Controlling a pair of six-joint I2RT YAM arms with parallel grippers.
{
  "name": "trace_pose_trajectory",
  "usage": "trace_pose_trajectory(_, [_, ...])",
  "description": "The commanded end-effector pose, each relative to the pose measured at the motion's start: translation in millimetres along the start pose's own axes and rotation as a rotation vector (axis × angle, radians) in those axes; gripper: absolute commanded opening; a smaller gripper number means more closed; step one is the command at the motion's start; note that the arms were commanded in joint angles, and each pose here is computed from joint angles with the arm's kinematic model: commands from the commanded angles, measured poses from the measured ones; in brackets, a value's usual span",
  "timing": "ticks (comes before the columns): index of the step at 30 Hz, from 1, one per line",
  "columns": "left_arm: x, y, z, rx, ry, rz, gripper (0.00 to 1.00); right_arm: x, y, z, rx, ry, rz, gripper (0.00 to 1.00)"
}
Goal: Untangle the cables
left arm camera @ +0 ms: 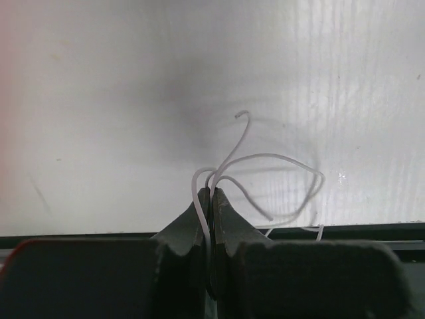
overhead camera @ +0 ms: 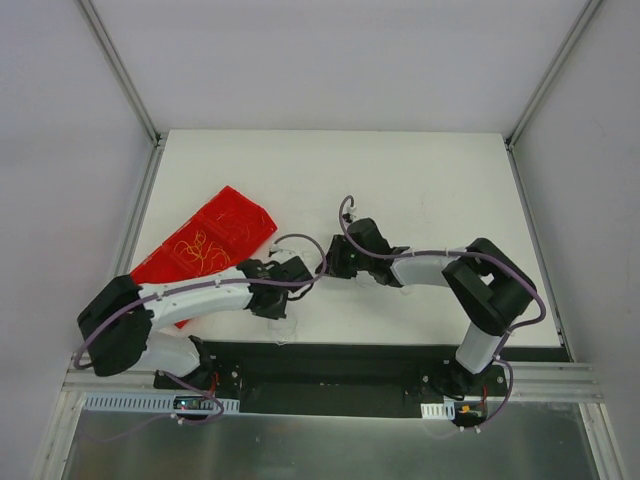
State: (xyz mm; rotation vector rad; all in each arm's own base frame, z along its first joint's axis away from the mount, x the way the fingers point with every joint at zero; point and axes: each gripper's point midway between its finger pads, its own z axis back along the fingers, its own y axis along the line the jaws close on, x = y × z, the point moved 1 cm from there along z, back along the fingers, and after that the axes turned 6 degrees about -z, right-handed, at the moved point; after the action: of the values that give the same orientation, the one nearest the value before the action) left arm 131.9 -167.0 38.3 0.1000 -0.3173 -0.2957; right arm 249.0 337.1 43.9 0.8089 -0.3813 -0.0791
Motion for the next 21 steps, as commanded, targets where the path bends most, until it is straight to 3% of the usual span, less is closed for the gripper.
trace_pose_trajectory(1, [25, 56, 37, 0.103, -0.131, 0.075, 0.00, 12, 26, 8, 0.099, -0.039, 0.024, 0.22])
trace_pose_trajectory(8, [36, 167, 80, 0.315, -0.257, 0.403, 0.00, 12, 29, 7, 0.135, -0.025, 0.017, 0.22])
trace_pose_trajectory(16, [24, 278, 109, 0.559, -0.272, 0.862, 0.00, 14, 29, 9, 0.168, -0.016, 0.001, 0.22])
trace_pose_trajectory(21, [15, 295, 81, 0.661, -0.198, 0.951, 0.00, 15, 26, 12, 0.179, -0.022, -0.011, 0.22])
